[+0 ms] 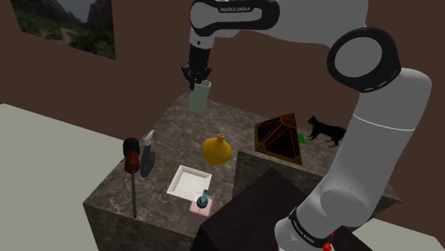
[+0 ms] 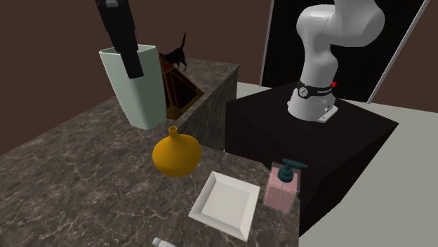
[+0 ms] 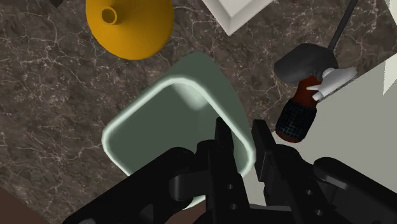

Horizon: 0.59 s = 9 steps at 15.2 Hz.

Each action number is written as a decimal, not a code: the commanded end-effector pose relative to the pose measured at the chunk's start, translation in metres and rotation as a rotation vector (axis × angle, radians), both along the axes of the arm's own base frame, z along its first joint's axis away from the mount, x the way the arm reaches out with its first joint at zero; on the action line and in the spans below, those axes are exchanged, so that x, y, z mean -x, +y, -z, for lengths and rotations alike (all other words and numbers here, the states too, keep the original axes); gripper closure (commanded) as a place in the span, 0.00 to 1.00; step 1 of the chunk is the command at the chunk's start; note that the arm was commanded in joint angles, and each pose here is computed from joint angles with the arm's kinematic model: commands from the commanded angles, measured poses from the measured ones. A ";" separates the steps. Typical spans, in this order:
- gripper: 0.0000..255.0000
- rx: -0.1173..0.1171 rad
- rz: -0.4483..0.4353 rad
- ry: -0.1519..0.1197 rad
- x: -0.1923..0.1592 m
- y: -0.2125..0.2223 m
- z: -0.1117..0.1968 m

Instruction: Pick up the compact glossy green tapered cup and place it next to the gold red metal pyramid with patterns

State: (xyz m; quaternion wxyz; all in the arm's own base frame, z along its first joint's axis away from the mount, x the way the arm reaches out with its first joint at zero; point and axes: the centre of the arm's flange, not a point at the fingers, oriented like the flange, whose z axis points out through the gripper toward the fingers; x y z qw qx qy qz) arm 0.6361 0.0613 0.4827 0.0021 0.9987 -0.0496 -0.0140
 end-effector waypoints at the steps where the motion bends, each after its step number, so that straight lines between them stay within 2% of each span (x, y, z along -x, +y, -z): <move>1: 1.00 0.000 0.000 0.000 0.000 0.001 -0.011; 4: 1.00 0.000 0.000 0.000 0.000 0.001 -0.027; 9: 1.00 0.000 0.000 0.000 0.011 -0.064 -0.027</move>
